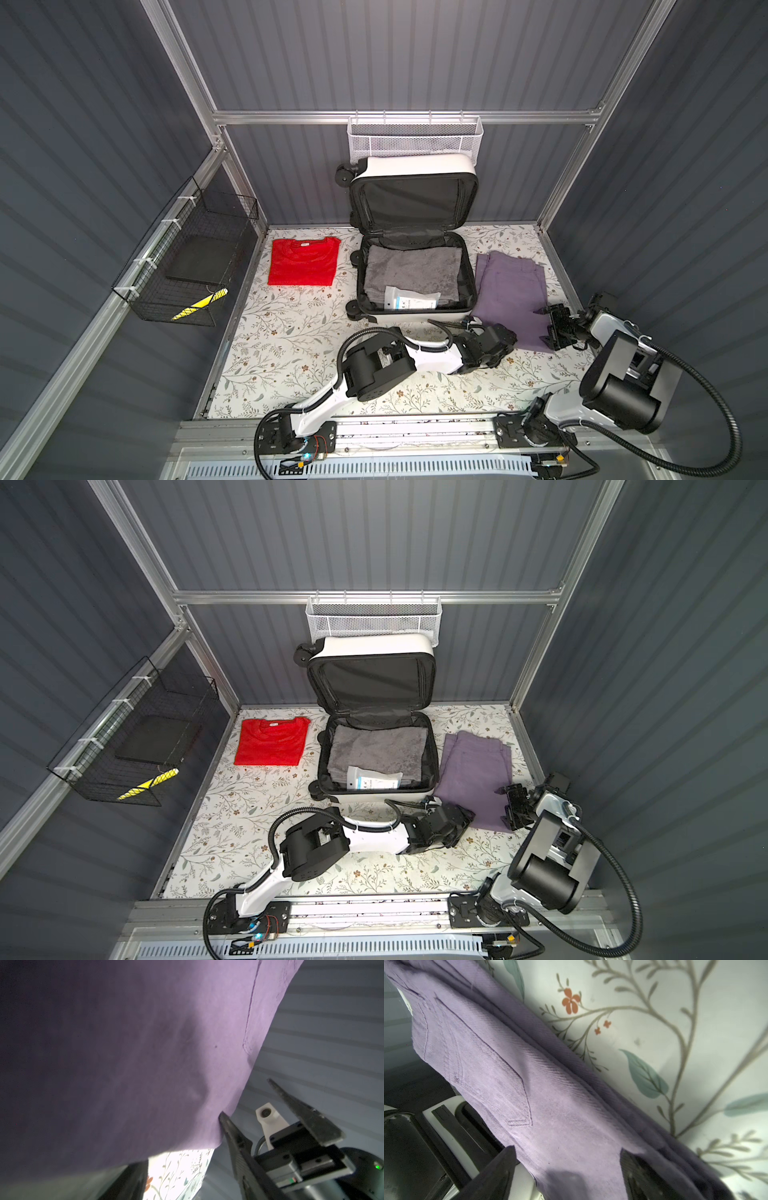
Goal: Pack the luggage
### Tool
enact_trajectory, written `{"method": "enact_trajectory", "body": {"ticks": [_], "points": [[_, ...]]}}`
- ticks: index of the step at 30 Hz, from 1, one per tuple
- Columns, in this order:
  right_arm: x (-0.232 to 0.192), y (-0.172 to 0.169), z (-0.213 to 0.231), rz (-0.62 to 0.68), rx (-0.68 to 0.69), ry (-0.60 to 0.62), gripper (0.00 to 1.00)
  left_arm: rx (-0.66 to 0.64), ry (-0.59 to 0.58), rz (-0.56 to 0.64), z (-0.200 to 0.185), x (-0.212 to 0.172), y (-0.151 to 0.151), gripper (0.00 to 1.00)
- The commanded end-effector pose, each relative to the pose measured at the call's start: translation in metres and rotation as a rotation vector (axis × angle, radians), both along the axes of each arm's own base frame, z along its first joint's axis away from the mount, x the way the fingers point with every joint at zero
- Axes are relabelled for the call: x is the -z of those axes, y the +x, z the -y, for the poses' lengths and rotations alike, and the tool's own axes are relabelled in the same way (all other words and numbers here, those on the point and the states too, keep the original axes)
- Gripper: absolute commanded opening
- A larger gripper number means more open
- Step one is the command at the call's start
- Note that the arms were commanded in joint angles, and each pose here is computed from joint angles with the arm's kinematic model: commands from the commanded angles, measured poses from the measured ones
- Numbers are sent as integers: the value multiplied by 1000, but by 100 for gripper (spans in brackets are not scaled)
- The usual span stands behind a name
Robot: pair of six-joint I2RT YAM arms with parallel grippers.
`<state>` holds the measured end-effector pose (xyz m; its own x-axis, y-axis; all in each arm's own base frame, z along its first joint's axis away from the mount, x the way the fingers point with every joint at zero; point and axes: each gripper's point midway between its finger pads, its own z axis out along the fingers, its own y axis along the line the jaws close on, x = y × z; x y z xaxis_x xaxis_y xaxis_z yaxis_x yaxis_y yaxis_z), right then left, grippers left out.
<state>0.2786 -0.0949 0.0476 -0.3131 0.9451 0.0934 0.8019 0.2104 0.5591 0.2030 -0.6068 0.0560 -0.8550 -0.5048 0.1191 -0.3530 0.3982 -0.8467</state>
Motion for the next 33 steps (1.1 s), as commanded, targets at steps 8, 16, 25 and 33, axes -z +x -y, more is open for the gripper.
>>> {"method": "enact_trajectory", "body": {"ticks": [8,16,25,33], "points": [[25,-20,-1,-109,-16,-21,81,-78,69,9,-3,40,10,55],[23,-20,-1,-107,-15,-23,81,-55,99,56,0,53,12,31],[-9,-2,0,-10,27,6,81,237,270,362,28,-15,17,0],[-32,8,1,55,72,21,81,478,207,476,47,-67,45,0]]}}
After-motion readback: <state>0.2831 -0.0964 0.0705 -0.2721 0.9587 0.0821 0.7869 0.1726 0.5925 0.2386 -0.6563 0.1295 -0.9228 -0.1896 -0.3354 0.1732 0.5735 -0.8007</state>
